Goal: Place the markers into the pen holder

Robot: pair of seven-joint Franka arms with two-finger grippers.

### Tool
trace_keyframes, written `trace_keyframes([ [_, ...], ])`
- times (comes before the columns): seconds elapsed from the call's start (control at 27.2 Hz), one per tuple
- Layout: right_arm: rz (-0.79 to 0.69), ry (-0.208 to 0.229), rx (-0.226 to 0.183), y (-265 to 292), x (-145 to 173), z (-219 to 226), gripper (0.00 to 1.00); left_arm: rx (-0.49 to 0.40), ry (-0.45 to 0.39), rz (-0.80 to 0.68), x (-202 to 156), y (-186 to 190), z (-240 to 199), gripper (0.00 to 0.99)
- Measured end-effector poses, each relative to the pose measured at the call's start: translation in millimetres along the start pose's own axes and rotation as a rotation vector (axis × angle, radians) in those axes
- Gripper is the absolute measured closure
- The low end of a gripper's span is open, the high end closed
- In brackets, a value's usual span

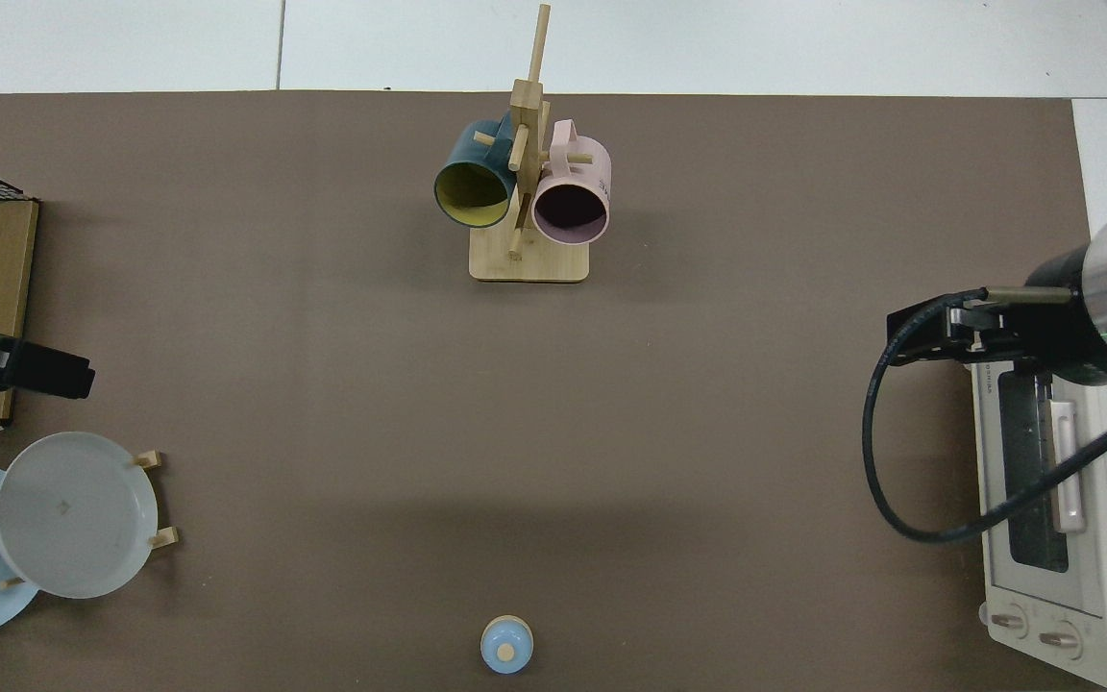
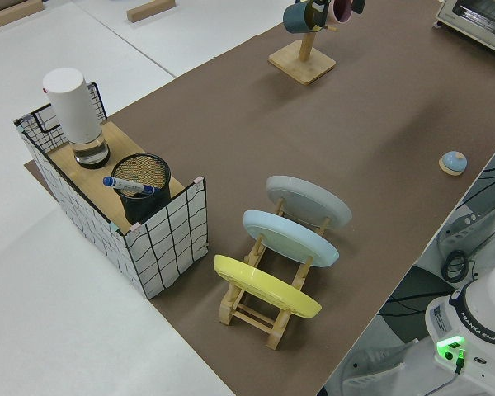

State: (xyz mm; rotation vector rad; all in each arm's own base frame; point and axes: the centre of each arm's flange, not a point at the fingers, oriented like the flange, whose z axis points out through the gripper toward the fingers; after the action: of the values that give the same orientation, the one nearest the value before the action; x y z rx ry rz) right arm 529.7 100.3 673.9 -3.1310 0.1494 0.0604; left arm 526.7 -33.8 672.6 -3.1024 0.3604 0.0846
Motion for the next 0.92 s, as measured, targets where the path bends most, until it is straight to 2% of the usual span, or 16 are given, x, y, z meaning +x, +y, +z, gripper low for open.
trace_keyframes([
  [0.92,-0.029,-0.001,0.0,1.9,-0.5,-0.1,0.0,0.0,0.0,0.0,0.0,0.0,0.0,0.0],
])
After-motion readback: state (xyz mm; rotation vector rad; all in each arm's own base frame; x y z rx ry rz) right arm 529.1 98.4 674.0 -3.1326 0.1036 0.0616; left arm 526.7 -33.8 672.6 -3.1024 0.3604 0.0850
